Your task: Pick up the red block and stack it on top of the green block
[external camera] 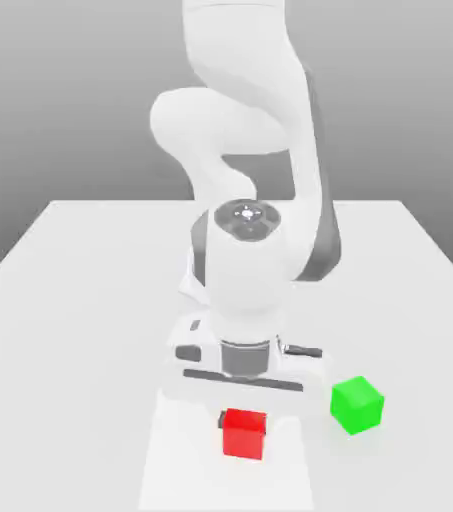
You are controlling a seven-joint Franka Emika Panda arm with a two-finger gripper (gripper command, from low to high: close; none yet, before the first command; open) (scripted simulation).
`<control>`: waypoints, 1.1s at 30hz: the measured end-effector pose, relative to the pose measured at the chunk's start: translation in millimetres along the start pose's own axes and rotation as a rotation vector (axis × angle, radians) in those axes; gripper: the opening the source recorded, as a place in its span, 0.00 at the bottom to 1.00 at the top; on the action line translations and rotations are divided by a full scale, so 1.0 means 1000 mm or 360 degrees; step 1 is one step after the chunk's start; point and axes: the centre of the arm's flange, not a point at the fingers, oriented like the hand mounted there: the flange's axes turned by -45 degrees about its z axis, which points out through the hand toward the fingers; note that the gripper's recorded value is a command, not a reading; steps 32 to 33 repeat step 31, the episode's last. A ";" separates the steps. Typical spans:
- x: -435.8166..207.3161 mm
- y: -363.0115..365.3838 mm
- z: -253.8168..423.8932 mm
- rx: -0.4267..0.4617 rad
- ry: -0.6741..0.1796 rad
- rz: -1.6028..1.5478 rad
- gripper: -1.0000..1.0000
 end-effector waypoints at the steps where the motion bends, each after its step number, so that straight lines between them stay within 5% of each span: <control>1: 0.000 0.000 -0.003 0.0000 0.0000 0.0000 0.00; 7: 0.000 -0.002 -0.058 0.0000 0.0000 -0.0015 0.00; 21: -0.078 -0.137 -0.099 0.0000 -0.0002 -0.1537 0.00; 28: -0.086 -0.147 -0.044 0.0000 -0.0002 -0.1690 0.00; 29: -0.086 -0.147 -0.039 0.0000 -0.0002 -0.1692 1.00; 33: -0.086 -0.147 -0.039 0.0000 -0.0002 -0.1692 1.00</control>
